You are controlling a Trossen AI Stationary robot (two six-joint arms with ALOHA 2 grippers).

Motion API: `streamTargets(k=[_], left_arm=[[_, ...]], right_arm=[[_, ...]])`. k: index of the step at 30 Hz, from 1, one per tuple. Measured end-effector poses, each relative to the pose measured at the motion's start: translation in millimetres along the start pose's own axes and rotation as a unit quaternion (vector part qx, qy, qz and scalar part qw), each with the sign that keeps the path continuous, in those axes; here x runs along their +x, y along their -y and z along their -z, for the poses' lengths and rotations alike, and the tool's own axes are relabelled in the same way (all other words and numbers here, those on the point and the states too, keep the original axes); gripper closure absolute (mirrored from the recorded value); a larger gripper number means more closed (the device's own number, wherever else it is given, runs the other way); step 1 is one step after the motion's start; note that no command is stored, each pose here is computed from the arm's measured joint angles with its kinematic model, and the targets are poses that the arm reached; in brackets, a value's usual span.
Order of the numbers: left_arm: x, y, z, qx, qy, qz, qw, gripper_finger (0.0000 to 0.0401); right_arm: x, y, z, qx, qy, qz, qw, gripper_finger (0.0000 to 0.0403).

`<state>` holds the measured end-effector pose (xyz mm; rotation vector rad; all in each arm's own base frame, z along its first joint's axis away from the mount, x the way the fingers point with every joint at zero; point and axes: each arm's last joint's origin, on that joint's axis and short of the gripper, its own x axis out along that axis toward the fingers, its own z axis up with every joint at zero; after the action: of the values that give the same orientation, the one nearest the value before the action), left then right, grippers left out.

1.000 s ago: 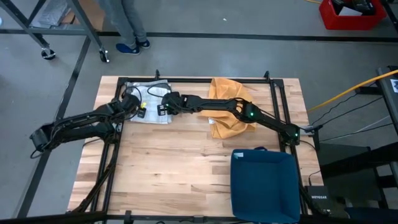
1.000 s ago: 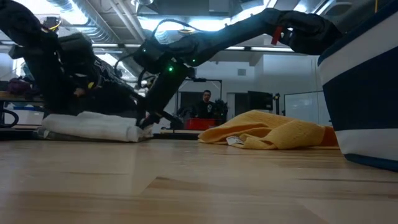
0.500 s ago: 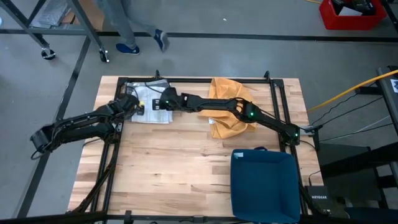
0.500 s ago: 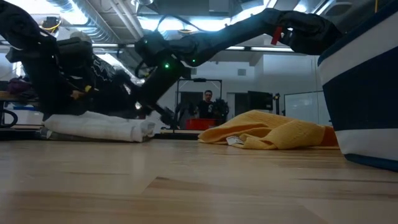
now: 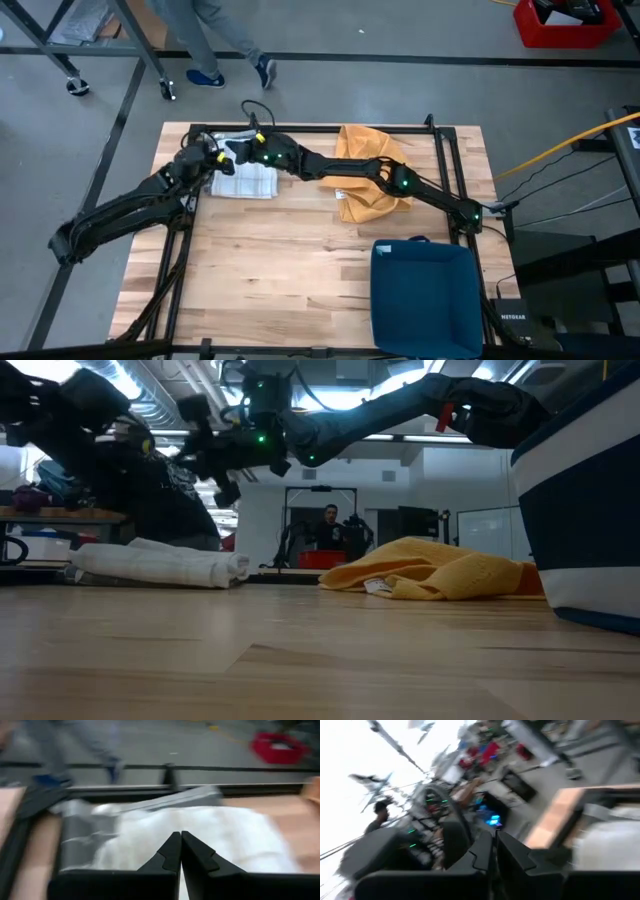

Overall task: Fold towel
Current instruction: Fold the yellow towel

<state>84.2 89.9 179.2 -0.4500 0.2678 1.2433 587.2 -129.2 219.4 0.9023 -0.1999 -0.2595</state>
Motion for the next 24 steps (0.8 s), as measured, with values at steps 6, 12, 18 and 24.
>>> streamTargets(k=[6, 12, 18, 24], left_arm=[[-11, 2, -3, 0.021, -0.002, 0.106, 0.994, 0.0398], [-17, 5, -4, 0.036, -0.006, 0.188, 0.981, 0.0398], [-24, 8, -5, 0.075, -0.009, 0.281, 0.957, 0.0398], [-27, 9, -5, 0.075, -0.015, 0.314, 0.946, 0.0398]], right_arm=[[-1, -11, -8, -0.028, -0.035, -0.121, 0.992, 0.0375], [-5, -22, -20, -0.01, -0.04, -0.227, 0.973, 0.0375], [-13, -44, -40, -0.011, -0.026, -0.275, 0.961, 0.0375], [-29, -82, -83, -0.046, -0.025, -0.319, 0.946, 0.0375]])
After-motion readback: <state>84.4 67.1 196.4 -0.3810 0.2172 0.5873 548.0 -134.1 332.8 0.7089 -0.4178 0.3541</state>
